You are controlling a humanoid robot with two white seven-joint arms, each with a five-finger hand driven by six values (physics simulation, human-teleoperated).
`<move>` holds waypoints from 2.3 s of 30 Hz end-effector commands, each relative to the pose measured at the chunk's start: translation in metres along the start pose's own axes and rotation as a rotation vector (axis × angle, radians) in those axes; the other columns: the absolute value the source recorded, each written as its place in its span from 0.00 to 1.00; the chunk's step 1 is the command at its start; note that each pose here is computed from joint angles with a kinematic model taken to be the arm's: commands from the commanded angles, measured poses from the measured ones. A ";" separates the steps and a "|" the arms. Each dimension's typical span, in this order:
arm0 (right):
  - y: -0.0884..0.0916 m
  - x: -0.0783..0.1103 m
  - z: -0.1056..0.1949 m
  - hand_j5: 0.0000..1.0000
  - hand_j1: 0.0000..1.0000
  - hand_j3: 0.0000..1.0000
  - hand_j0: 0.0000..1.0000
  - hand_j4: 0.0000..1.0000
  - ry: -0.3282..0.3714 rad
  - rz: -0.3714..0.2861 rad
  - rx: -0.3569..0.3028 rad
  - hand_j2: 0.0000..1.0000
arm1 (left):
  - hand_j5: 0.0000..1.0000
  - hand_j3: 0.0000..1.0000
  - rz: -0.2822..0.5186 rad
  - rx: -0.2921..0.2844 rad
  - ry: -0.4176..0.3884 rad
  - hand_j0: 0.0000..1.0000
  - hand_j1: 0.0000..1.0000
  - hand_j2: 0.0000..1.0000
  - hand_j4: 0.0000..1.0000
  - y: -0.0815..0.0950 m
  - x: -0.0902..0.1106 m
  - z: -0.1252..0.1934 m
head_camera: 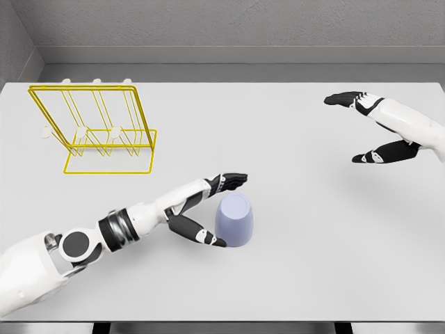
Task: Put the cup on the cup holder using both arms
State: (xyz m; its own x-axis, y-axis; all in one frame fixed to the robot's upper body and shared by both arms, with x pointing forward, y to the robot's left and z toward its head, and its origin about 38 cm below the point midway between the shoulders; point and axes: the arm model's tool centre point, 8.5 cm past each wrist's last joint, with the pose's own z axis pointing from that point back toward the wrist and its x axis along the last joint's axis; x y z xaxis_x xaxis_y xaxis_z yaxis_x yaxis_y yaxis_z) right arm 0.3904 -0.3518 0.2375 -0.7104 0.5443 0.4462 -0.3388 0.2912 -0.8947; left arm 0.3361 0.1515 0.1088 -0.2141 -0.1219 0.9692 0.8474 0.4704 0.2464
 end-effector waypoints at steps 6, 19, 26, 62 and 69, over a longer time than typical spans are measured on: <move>-0.001 -0.001 0.001 1.00 1.00 1.00 1.00 1.00 0.002 -0.008 -0.005 1.00 | 1.00 1.00 -0.014 -0.004 0.013 1.00 1.00 1.00 1.00 -0.006 -0.001 -0.006; -0.001 -0.001 0.001 1.00 1.00 1.00 1.00 1.00 0.002 -0.008 -0.005 1.00 | 0.87 0.87 -0.027 -0.007 0.003 0.87 0.87 0.87 0.87 -0.015 -0.001 -0.007; 0.000 -0.001 0.001 1.00 1.00 1.00 1.00 1.00 0.003 -0.008 -0.005 1.00 | 0.69 0.69 -0.045 -0.001 -0.014 0.69 0.69 0.69 0.69 -0.014 0.004 -0.007; -0.001 -0.001 0.001 1.00 1.00 1.00 1.00 1.00 0.001 -0.009 -0.006 1.00 | 0.64 0.64 -0.129 0.083 -0.118 0.64 0.64 0.64 0.64 0.026 0.051 0.007; -0.001 -0.001 0.001 1.00 1.00 1.00 1.00 1.00 0.001 -0.009 -0.006 1.00 | 0.62 0.62 -0.157 0.112 -0.120 0.62 0.62 0.62 0.62 0.041 0.057 0.014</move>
State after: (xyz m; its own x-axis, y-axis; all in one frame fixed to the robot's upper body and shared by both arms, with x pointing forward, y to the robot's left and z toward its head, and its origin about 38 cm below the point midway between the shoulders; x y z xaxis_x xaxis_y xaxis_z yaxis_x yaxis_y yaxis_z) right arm 0.3907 -0.3525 0.2370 -0.7083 0.5450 0.4486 -0.3400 0.2935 -0.8935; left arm 0.3492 0.1726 0.1712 -0.3957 -0.0979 0.9131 0.7485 0.5417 0.3825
